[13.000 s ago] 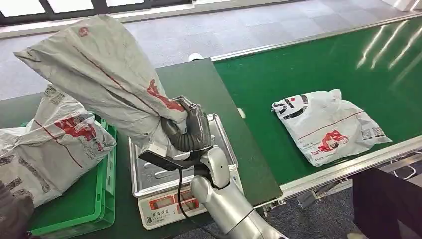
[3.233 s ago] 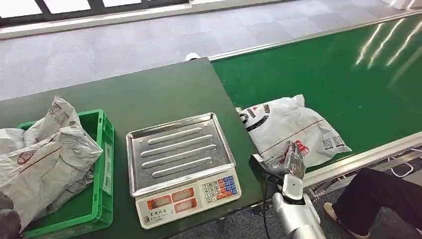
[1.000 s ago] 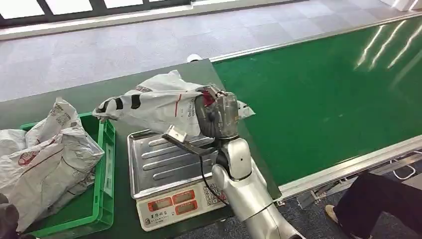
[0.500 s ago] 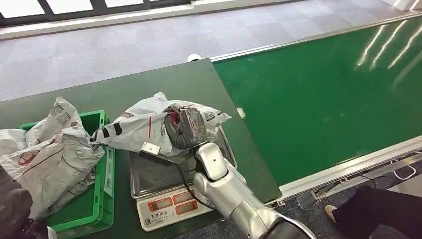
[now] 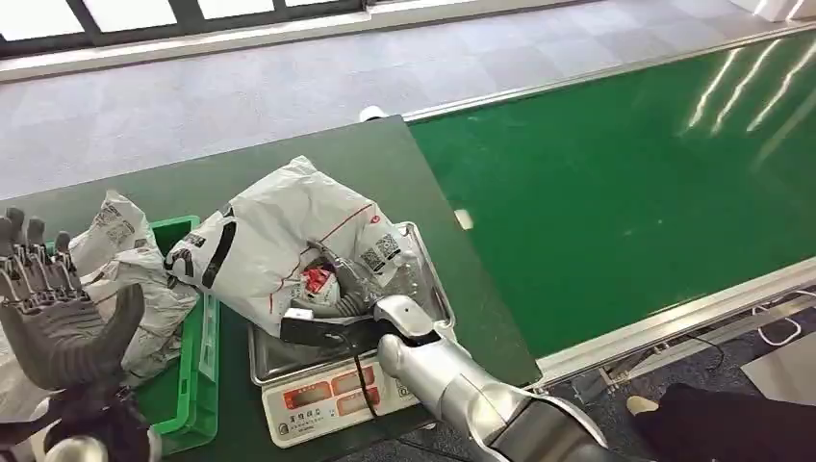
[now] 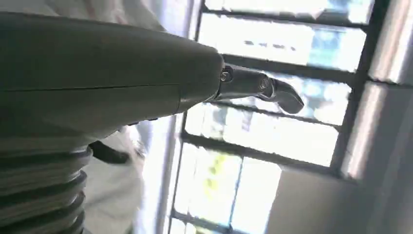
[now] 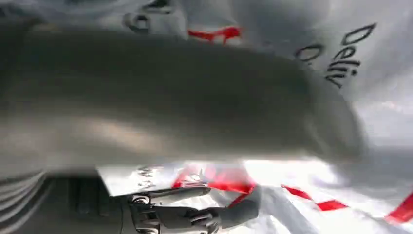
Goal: Moved the parcel from conveyor to table for the left to box.
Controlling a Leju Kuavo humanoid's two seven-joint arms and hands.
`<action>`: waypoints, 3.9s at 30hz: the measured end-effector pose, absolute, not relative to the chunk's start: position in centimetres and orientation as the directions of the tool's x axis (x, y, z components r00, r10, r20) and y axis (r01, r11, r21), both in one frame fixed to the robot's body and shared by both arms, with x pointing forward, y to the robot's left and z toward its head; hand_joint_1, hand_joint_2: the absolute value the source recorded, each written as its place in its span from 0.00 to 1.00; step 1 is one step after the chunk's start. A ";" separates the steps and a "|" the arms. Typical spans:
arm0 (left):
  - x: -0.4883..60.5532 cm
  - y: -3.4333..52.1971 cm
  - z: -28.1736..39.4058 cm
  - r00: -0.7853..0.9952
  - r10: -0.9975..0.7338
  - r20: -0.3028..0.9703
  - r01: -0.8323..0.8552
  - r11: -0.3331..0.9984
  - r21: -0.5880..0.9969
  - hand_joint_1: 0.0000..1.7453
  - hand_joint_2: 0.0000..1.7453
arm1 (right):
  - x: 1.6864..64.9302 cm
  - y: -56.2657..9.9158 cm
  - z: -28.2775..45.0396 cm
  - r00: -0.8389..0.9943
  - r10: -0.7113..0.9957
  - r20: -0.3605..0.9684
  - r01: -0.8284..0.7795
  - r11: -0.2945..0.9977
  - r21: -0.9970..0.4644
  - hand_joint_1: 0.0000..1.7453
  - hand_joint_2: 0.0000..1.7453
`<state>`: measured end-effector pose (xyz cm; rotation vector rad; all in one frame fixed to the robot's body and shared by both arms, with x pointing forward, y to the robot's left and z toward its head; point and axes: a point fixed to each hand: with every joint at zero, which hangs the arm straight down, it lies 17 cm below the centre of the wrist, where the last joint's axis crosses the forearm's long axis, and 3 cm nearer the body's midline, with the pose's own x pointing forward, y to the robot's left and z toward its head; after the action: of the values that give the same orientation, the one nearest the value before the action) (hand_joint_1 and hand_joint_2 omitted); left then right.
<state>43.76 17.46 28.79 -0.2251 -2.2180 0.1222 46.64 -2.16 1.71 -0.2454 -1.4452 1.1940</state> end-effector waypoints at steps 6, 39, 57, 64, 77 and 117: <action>46.0 14.0 21.4 -0.465 -0.051 0.884 -0.015 0.999 0.050 0.00 1.00 | 45.1 -0.3 4.3 -0.282 0.422 0.862 -0.566 0.652 -0.504 0.00 0.00; 49.4 9.1 15.7 -0.445 -0.522 0.728 0.005 0.812 0.584 0.00 1.00 | 30.1 -9.9 44.6 -0.977 -0.064 0.205 -0.098 0.981 -0.164 0.00 1.00; 43.8 -0.8 6.7 -0.605 -0.506 0.615 0.486 0.378 0.788 1.00 1.00 | 25.6 -12.2 45.8 -0.995 -0.003 0.098 -0.011 0.996 -0.085 0.00 1.00; 45.1 -0.2 7.5 -0.619 -0.531 0.579 0.430 0.388 0.815 1.00 1.00 | 25.5 -11.9 45.6 -0.995 -0.005 0.095 -0.015 0.994 -0.110 0.00 1.00; 47.4 11.9 27.3 -0.646 -0.639 0.417 -0.416 0.753 0.510 1.00 1.00 | 25.8 -11.4 44.6 -0.992 -0.011 0.128 -0.031 0.987 -0.158 0.00 1.00; 53.7 32.0 19.7 0.153 -0.938 0.311 -0.418 0.224 0.880 1.00 1.00 | 26.7 -11.2 43.2 -0.986 0.073 0.152 0.047 0.984 -0.171 0.00 1.00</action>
<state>53.65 32.02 19.66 1.3690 -1.4425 -0.6212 26.68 -11.18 43.24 -0.0903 -2.9716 0.2506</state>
